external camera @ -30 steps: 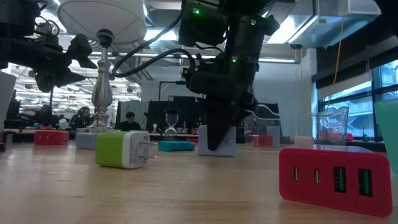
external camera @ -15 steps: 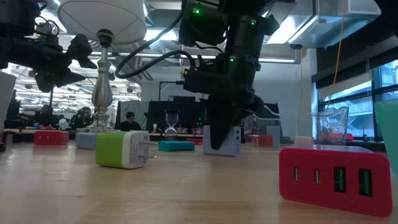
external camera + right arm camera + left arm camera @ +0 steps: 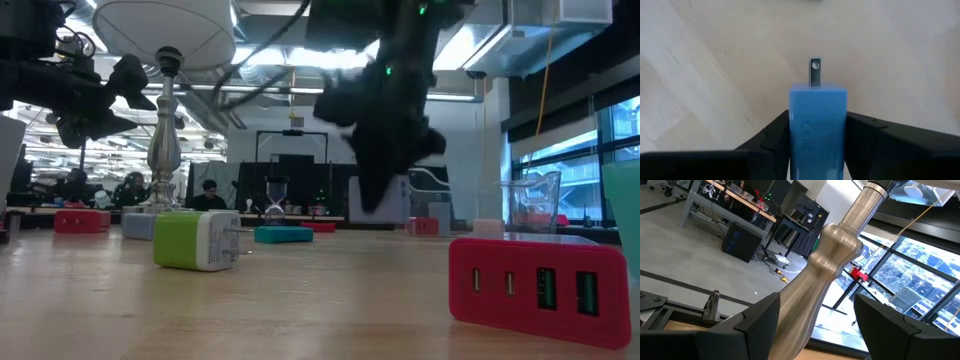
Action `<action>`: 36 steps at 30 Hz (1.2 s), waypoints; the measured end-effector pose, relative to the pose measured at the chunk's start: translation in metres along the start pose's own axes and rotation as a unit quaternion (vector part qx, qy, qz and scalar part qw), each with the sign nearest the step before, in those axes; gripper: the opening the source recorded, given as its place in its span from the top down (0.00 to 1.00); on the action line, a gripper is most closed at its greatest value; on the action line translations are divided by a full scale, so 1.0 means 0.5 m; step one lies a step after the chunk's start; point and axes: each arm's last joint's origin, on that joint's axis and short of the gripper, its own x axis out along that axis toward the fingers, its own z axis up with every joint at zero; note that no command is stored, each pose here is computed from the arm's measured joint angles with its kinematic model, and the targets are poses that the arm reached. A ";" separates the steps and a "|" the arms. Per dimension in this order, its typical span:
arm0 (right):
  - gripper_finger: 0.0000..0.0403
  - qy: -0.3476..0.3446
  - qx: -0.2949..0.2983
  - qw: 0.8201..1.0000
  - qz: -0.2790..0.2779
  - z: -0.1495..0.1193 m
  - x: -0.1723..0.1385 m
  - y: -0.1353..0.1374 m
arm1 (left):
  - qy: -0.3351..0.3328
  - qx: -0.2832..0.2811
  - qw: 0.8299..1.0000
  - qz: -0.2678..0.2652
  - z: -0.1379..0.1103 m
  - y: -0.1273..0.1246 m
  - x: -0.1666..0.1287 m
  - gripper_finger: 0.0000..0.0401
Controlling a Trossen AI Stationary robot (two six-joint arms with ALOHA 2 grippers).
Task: Pick & Place Office items
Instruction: Put the right blue charger adapter into the transparent bin
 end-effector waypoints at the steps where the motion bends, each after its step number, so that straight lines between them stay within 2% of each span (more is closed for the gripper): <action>1: 0.70 -0.007 0.004 1.000 -0.005 0.000 -0.013 -0.005 | 0.000 0.000 1.000 0.000 0.000 0.000 0.000 0.37; 7: 0.71 -0.082 0.044 0.995 -0.032 0.000 -0.127 -0.049 | 0.000 0.000 1.000 0.000 0.000 0.000 0.000 0.37; 12: 0.69 -0.143 0.103 0.982 -0.068 -0.005 -0.222 -0.115 | 0.000 0.000 1.000 0.000 0.000 0.000 0.000 0.37; 17: 0.67 -0.165 0.167 0.967 -0.094 -0.009 -0.276 -0.178 | 0.000 0.001 1.000 0.000 0.000 0.000 0.000 0.37; 20: 0.71 -0.158 0.189 0.963 -0.109 -0.007 -0.285 -0.205 | 0.000 0.000 1.000 0.000 0.000 0.000 0.000 0.37; 27: 0.71 -0.123 0.229 0.953 -0.158 0.003 -0.279 -0.257 | 0.000 0.000 1.000 0.000 0.000 0.000 0.000 0.37; 32: 0.68 -0.087 0.231 0.954 -0.168 0.019 -0.273 -0.299 | 0.000 0.000 1.000 0.000 0.000 0.000 0.000 0.37; 36: 0.66 -0.056 0.235 0.958 -0.156 0.032 -0.266 -0.328 | 0.000 0.000 1.000 0.000 0.000 0.000 0.000 0.37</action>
